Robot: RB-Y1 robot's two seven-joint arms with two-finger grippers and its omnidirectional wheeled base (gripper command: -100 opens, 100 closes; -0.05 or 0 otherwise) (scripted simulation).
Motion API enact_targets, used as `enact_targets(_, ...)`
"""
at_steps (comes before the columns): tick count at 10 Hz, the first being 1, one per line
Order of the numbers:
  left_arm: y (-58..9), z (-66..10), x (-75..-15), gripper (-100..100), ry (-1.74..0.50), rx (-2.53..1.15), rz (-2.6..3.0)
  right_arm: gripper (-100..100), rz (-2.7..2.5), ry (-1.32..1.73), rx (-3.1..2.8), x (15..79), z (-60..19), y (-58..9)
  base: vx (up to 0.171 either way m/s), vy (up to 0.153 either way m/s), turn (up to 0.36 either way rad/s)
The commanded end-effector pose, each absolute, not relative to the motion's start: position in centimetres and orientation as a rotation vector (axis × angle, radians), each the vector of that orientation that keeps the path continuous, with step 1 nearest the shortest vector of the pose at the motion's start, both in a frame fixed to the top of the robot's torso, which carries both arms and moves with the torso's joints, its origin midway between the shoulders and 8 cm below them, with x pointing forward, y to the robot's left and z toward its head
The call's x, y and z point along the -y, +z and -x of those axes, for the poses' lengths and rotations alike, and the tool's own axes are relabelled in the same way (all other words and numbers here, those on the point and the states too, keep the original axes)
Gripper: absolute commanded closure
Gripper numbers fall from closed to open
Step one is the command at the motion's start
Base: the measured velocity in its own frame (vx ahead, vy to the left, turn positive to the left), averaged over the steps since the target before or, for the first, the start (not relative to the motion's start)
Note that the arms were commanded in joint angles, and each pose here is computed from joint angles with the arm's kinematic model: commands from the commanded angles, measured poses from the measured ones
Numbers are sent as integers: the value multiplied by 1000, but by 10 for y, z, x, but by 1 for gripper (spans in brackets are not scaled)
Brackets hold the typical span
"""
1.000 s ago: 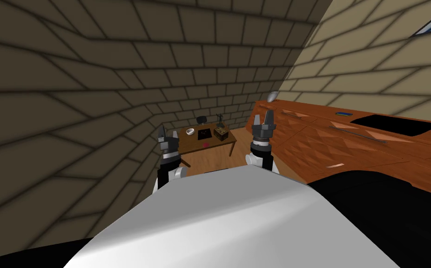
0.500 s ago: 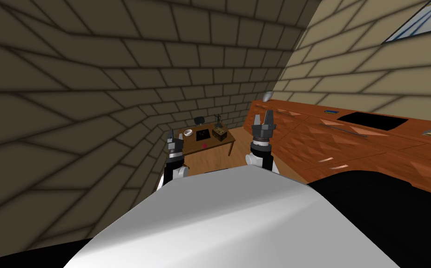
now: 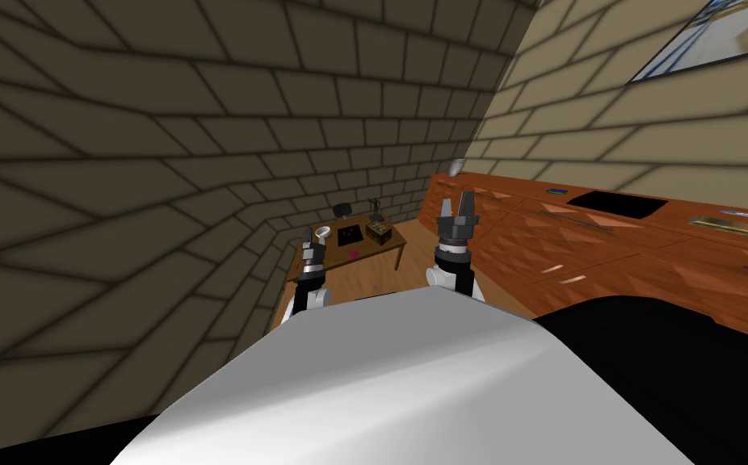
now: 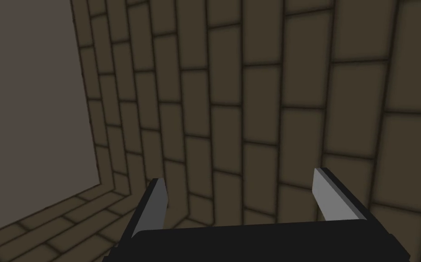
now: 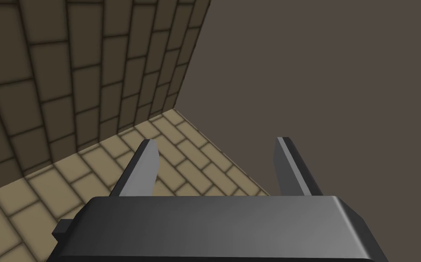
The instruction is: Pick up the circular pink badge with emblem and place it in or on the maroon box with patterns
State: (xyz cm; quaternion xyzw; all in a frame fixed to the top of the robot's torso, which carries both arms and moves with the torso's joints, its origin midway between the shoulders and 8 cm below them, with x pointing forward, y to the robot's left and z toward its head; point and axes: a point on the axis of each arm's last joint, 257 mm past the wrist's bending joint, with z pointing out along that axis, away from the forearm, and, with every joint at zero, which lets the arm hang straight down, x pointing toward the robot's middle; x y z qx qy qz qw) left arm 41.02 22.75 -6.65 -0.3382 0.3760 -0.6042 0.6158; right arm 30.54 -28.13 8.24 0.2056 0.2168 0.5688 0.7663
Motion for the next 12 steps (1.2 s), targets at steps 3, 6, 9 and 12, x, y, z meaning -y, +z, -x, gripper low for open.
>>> enact_targets(3,-103,-424,-219,-100,-1414,-927,816,0,-447,1235,-471,281,-305,82,21,38,-151)
enact_targets(6,-134,-431,-215,-100,-1409,-976,858,0,-447,1235,-471,281,-305,82,21,35,-93)
enact_targets(9,-168,-438,-205,-100,-1422,-1031,898,0,-447,1235,-471,281,-305,82,16,30,-112)
enact_targets(12,-198,-441,-201,-100,-1416,-1078,939,0,-447,1235,-471,281,-305,82,20,35,-96)
